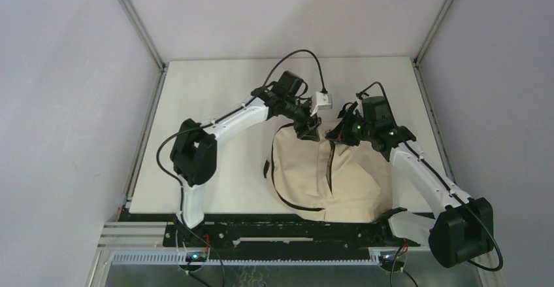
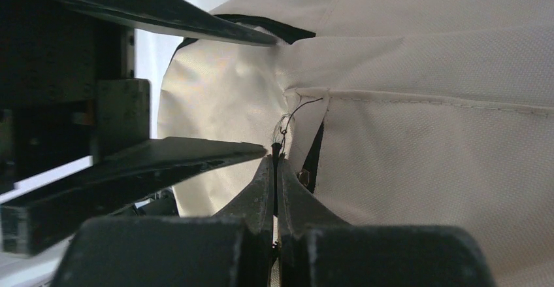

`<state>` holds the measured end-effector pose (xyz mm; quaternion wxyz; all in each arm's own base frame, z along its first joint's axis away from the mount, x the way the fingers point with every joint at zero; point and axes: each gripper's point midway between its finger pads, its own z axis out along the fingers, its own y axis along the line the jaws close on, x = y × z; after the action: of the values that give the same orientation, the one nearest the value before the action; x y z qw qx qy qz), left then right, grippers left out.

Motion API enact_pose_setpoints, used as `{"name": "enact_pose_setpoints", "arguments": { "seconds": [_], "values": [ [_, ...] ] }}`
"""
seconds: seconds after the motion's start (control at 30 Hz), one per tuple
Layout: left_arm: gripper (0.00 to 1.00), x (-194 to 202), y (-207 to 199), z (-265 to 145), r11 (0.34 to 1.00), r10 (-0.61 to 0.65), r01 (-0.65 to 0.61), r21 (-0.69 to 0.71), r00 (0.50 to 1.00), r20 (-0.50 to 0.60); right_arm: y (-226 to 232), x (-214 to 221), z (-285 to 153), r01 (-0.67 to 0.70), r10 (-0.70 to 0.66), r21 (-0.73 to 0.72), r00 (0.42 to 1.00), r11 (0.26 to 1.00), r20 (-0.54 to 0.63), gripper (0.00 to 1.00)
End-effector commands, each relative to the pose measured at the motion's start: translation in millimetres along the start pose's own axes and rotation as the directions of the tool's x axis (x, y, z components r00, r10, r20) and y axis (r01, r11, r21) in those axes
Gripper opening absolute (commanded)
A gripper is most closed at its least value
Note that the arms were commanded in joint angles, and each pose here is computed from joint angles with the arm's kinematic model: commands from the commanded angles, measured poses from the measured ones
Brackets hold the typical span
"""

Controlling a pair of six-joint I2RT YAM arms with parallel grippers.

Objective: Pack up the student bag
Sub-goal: Zip the student bag at the center of the board.

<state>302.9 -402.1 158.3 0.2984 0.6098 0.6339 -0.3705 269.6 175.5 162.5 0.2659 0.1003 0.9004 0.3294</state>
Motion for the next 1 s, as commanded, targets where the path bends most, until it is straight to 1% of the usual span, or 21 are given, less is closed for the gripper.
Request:
{"name": "enact_pose_setpoints", "arguments": {
  "seconds": [0.0, 0.17, 0.37, 0.6, 0.7, 0.77, 0.9, 0.93, 0.97],
  "values": [
    [0.70, -22, 6, 8, 0.996, 0.083, -0.085, 0.029, 0.995, 0.046, 3, 3, -5, 0.012, -0.013, -0.030, 1.000, 0.999, -0.016, 0.00],
    [0.69, -31, 5, 13, 0.994, 0.084, -0.089, 0.062, 0.994, 0.070, 3, 3, -6, 0.009, -0.009, -0.030, 1.000, 1.000, -0.016, 0.00],
    [0.66, -26, 2, 20, 0.990, 0.070, -0.076, 0.115, 0.996, 0.058, 4, 2, -6, 0.004, -0.004, -0.035, 1.000, 0.999, -0.013, 0.00],
    [0.64, -22, -12, 26, 0.976, 0.009, -0.019, 0.216, 0.999, 0.049, 4, 2, -6, 0.002, -0.002, -0.037, 1.000, 0.999, -0.013, 0.00],
    [0.61, -20, -12, 28, 0.975, 0.002, -0.013, 0.222, 0.999, 0.048, 4, 1, -6, 0.001, -0.001, -0.038, 1.000, 0.999, -0.013, 0.00],
    [0.49, -19, -10, 29, 0.976, -0.006, -0.004, 0.219, 0.999, 0.042, 5, 2, -7, 0.000, 0.000, -0.038, 1.000, 0.999, -0.012, 0.00],
    [0.07, -21, -7, 29, 0.979, -0.016, 0.008, 0.206, 0.999, 0.040, 4, 2, -8, 0.000, -0.001, -0.033, 1.000, 0.999, -0.013, 0.00],
    [0.01, -22, -5, 29, 0.981, -0.023, 0.015, 0.195, 0.999, 0.038, 3, 3, -8, 0.000, 0.000, -0.030, 1.000, 1.000, -0.013, 0.00],
    [0.00, -23, -2, 28, 0.983, -0.039, 0.031, 0.181, 0.999, 0.036, 3, 3, -9, 0.001, -0.002, -0.028, 1.000, 1.000, -0.012, 0.00]
  ]
}}
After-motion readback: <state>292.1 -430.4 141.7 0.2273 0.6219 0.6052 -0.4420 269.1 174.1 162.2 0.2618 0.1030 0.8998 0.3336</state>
